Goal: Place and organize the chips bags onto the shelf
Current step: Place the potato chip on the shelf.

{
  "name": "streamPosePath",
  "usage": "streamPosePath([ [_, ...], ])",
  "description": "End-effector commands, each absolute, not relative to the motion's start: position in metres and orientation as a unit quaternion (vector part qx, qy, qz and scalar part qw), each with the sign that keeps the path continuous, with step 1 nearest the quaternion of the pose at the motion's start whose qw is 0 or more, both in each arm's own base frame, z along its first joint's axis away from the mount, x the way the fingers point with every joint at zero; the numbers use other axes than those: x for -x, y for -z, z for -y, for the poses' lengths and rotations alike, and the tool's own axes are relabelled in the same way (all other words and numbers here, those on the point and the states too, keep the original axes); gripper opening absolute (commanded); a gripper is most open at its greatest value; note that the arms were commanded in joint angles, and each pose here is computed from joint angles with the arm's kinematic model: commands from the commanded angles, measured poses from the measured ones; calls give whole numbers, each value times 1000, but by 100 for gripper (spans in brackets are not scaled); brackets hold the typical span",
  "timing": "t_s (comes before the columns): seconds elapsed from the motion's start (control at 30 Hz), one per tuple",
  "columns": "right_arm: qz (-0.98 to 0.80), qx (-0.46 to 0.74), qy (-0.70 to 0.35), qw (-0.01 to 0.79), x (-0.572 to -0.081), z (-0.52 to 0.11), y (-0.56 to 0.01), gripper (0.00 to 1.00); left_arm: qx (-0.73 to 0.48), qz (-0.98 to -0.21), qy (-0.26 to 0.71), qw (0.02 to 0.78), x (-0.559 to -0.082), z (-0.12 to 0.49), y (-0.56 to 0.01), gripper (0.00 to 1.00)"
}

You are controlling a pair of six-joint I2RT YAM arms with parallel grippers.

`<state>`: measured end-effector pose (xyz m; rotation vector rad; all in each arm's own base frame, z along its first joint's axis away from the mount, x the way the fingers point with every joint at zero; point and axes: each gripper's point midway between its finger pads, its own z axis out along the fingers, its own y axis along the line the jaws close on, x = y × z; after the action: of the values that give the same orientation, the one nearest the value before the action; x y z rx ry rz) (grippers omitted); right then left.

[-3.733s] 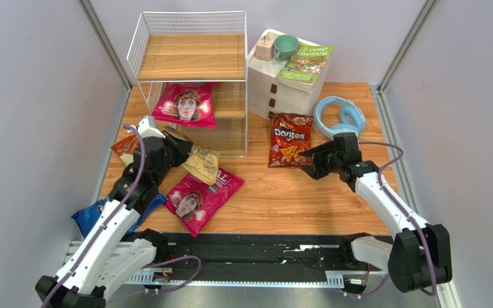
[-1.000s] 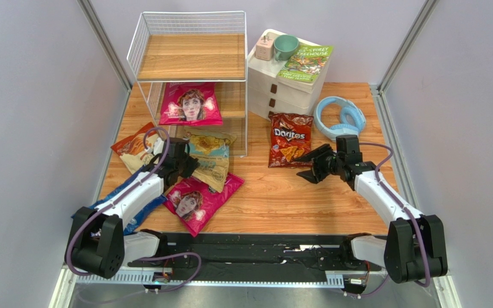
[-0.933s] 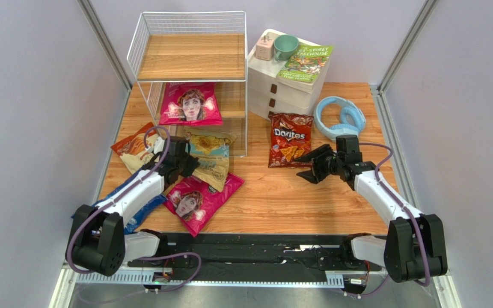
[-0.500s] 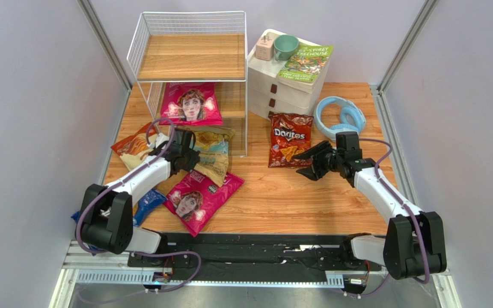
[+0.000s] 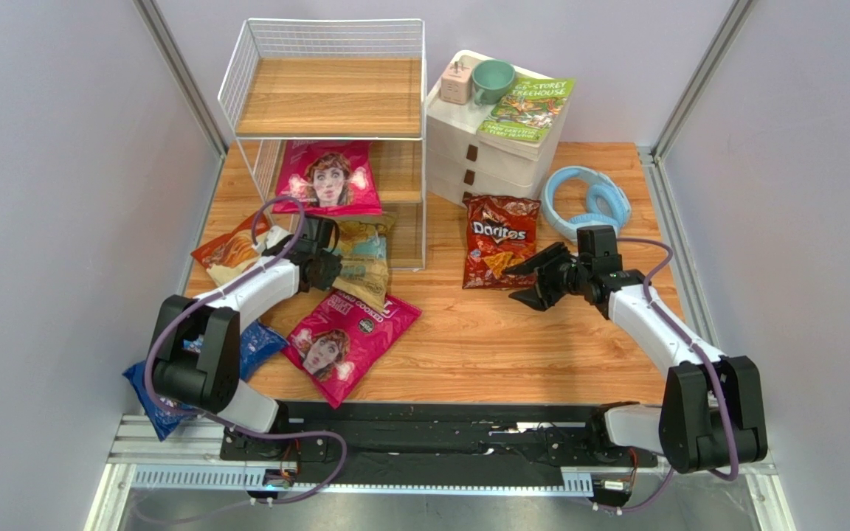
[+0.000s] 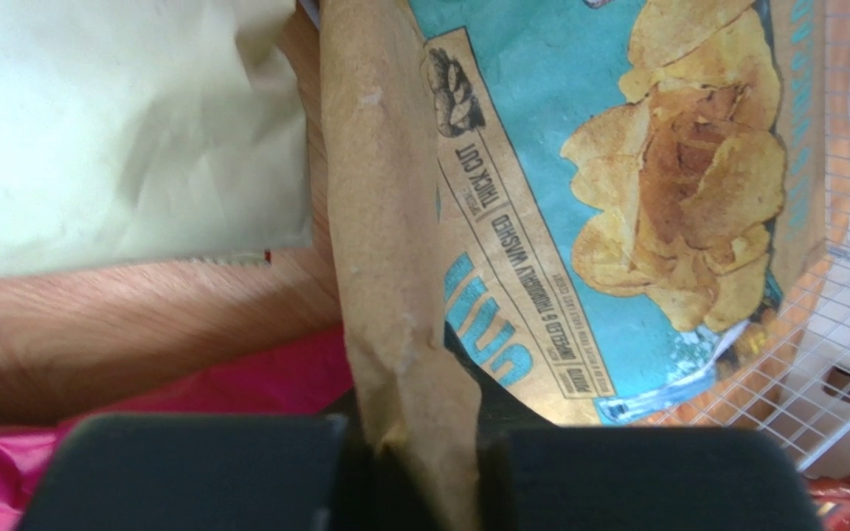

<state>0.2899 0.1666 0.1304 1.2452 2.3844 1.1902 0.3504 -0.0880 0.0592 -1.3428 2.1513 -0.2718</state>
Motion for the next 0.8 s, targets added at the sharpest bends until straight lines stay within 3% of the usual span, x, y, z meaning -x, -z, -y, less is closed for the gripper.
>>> streamPosePath([
  [0.0, -807, -405, -417, 107, -297, -170, -145, 55, 467, -828, 106, 291, -355, 88, -64, 25],
  [0.03, -808, -407, -414, 102, -295, -170, -142, 55, 463, -831, 106, 288, -352, 88, -64, 39],
  [0.07, -808, -406, -414, 102, -295, -170, -142, 55, 463, -831, 111, 288, -348, 89, -68, 66],
  [0.5, -811, -408, -409, 89, -295, -171, -132, 55, 472, -826, 146, 270, -296, 88, -89, 70],
  [0.77, -813, -406, -409, 83, -293, -172, -129, 54, 462, -838, 149, 250, -299, 96, -64, 70],
])
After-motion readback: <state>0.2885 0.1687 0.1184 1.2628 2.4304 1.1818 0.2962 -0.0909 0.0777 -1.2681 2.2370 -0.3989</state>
